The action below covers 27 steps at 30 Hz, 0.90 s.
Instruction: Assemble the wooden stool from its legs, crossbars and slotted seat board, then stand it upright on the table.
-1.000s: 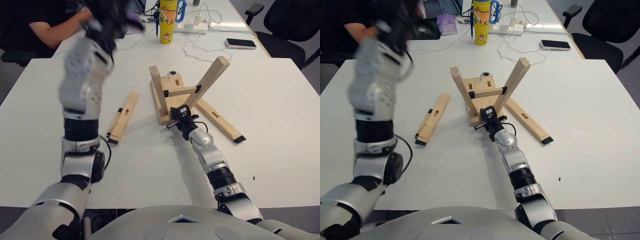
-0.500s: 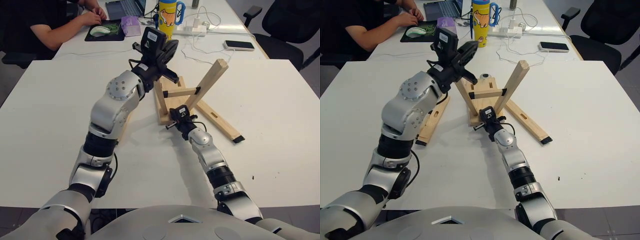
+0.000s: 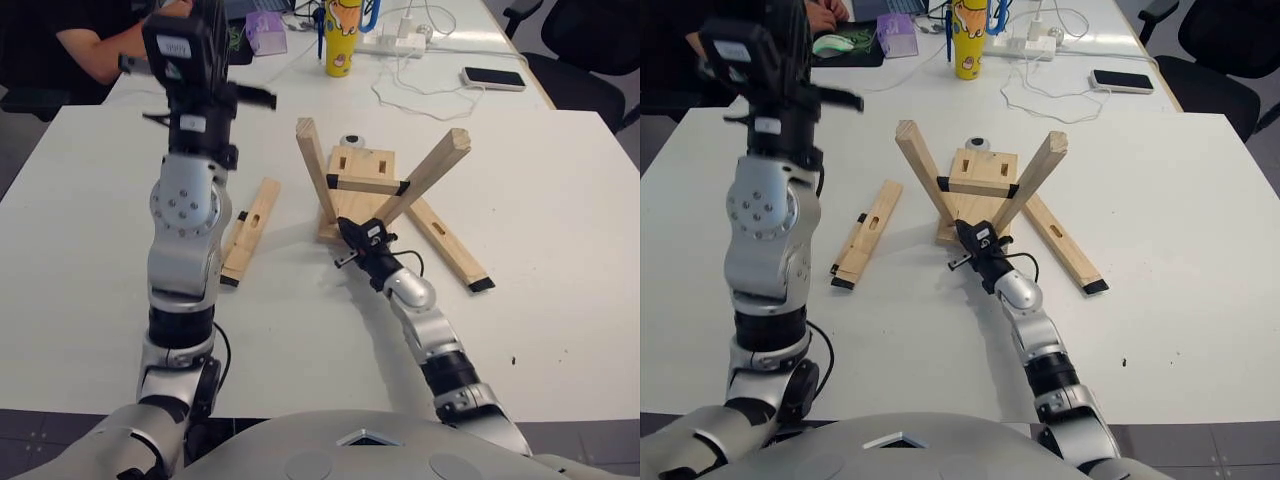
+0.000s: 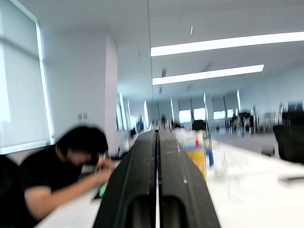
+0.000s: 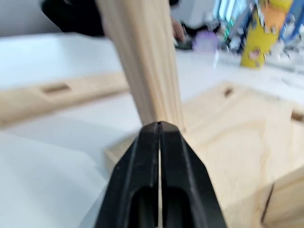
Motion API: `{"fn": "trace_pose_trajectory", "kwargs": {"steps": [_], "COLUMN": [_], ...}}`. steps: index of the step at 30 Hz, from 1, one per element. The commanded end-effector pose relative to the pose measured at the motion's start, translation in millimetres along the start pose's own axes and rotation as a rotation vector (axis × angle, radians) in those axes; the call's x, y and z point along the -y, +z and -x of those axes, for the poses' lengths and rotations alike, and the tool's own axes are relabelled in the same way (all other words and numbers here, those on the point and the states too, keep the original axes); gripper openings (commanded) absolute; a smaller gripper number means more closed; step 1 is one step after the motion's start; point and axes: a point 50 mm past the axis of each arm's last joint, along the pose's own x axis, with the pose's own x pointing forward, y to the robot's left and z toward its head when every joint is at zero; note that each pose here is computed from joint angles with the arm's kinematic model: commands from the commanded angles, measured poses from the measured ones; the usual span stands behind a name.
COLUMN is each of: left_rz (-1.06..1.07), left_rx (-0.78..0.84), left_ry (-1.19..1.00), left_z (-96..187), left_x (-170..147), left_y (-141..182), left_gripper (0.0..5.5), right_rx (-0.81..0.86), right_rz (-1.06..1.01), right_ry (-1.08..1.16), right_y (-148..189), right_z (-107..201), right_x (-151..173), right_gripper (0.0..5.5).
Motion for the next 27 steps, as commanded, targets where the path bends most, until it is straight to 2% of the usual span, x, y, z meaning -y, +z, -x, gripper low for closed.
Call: {"fn": "trace_pose_trajectory", "kwargs": {"steps": [1, 5, 7, 13, 17, 22, 27], "left_rz": [0.056, 0.096, 0.099, -0.013, -0.092, -0.128, -0.142], "left_rx": [-0.229, -0.331, -0.33, -0.239, -0.173, -0.107, -0.104], "left_ry": [-0.078, -0.101, -0.091, -0.002, 0.02, 0.005, 0.015], "left_z": [31, 49, 50, 43, 33, 21, 19], "left_x": [11, 20, 21, 13, 11, 14, 10], "left_y": [-34, -47, -46, -33, -26, -15, -14], "left_gripper": [0.01, 0.01, 0.01, 0.01, 0.01, 0.01, 0.01], "right_rx": [-0.008, -0.036, -0.023, -0.071, -0.001, 0.112, 0.165], "right_rz": [-0.003, -0.087, -0.085, -0.016, 0.012, 0.031, 0.057], "right_ry": [-0.002, -0.13, -0.2, -0.669, -0.801, -0.768, -0.774], "right_y": [27, 36, 41, 46, 66, 91, 103], "right_z": [29, 54, 59, 83, 72, 46, 40], "right_x": [0, 14, 20, 69, 92, 81, 83], "right_gripper": [0.0, 0.0, 0.0, 0.0, 0.0, 0.0, 0.0]}}
